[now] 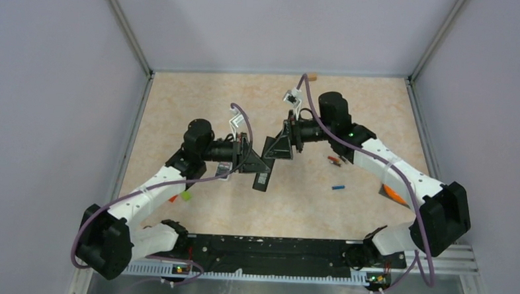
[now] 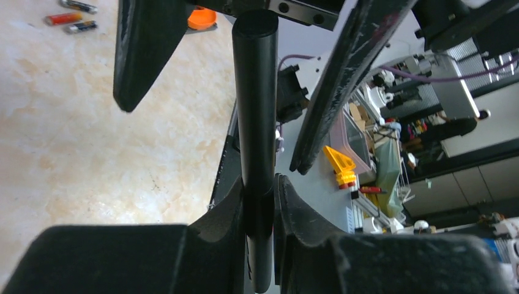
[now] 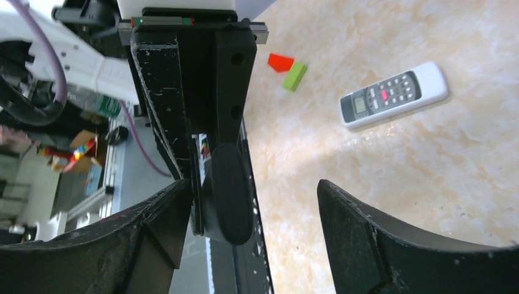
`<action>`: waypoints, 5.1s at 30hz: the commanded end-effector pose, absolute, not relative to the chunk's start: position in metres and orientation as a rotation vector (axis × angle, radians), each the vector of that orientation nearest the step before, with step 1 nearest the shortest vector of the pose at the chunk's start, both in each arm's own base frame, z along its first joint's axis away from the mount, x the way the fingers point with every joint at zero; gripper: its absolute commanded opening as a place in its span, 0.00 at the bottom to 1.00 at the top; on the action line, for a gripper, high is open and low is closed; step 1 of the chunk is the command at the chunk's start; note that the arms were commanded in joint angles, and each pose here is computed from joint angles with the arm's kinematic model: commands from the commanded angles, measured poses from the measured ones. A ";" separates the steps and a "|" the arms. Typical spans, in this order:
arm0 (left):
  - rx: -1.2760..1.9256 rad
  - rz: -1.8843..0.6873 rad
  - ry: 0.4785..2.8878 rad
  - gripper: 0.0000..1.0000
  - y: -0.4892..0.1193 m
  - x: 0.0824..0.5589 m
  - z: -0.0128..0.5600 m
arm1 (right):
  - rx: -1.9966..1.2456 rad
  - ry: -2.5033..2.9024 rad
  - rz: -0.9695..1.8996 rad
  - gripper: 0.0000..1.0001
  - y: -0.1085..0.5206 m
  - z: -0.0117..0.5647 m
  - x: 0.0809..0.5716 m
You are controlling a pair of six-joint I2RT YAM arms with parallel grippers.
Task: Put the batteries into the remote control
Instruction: Adjust the remote control, then remove the battery cover from the remote control.
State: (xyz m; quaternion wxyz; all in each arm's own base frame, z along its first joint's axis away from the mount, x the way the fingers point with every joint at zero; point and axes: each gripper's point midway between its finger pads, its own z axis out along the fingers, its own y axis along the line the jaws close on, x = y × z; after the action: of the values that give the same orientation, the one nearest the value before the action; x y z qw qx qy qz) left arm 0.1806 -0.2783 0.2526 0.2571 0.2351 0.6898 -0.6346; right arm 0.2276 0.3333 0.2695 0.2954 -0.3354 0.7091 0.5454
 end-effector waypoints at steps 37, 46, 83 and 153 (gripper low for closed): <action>0.688 -1.224 1.704 0.99 -0.262 0.191 0.344 | -0.779 1.494 1.513 0.00 0.316 0.381 0.201; 0.280 -1.337 1.669 0.99 -0.224 0.229 0.402 | -0.135 1.306 1.699 0.00 0.283 0.436 0.224; -0.033 -1.660 1.355 0.35 -0.232 0.273 0.433 | 0.251 1.113 1.887 0.00 0.307 0.414 0.272; 0.404 -1.723 1.548 0.00 -0.249 0.253 0.409 | -0.189 1.607 1.759 0.15 0.315 0.274 0.283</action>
State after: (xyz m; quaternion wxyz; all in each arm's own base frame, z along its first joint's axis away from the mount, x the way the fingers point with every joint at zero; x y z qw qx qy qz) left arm 0.2676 -0.2559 0.3511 0.3248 0.1124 0.6705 -0.6575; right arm 0.2515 0.3244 0.3173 0.3719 -0.1326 0.5752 0.7164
